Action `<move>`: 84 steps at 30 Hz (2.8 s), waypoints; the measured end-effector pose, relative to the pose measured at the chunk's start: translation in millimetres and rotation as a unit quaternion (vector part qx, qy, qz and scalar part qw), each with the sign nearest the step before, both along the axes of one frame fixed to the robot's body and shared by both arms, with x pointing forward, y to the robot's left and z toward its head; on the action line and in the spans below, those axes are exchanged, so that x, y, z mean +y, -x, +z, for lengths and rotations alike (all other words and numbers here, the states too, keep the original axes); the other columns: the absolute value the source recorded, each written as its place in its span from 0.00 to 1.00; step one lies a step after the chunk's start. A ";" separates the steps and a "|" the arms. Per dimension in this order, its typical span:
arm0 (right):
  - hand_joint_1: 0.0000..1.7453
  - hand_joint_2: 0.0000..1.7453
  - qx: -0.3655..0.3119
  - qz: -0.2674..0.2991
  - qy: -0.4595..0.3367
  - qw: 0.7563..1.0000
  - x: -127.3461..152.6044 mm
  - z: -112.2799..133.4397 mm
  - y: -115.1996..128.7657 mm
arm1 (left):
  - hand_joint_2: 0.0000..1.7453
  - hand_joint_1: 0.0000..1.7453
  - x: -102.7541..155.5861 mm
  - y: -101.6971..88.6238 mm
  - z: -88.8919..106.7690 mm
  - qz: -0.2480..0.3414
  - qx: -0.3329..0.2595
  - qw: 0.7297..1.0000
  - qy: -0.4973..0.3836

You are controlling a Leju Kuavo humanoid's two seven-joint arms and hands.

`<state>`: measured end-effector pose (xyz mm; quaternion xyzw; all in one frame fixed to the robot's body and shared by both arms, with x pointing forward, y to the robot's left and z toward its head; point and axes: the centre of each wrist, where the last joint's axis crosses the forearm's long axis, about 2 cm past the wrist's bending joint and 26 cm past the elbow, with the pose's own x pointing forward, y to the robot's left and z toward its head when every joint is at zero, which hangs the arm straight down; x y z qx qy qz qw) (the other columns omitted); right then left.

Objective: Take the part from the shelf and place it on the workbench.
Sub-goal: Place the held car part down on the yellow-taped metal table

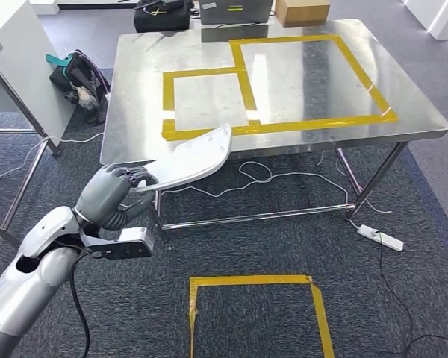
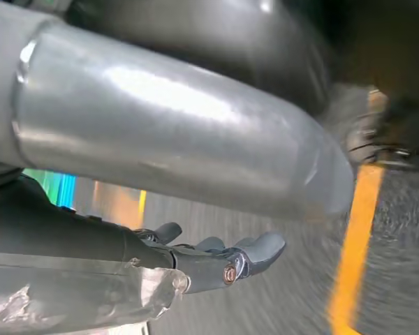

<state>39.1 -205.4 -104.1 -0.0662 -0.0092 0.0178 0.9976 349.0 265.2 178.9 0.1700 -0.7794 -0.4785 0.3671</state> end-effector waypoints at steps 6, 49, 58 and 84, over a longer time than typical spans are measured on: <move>0.00 0.00 0.008 -0.097 0.014 0.995 -8.6 -2.2 12.7 | 1.00 1.00 23.7 20.7 -18.1 0.007 0.021 1.000 -0.014; 0.00 0.00 -0.037 -0.028 0.003 0.999 -41.9 -6.9 21.7 | 1.00 1.00 22.6 18.5 -23.2 -0.015 0.021 0.999 -0.026; 0.00 0.00 -0.046 -0.006 0.001 0.999 -41.7 -6.6 16.2 | 1.00 1.00 25.9 18.1 -23.4 -0.016 0.017 1.000 -0.010; 0.00 0.00 -0.044 0.024 -0.003 0.999 -39.5 -6.4 16.0 | 1.00 1.00 25.1 20.5 -30.5 -0.022 0.036 0.999 -0.012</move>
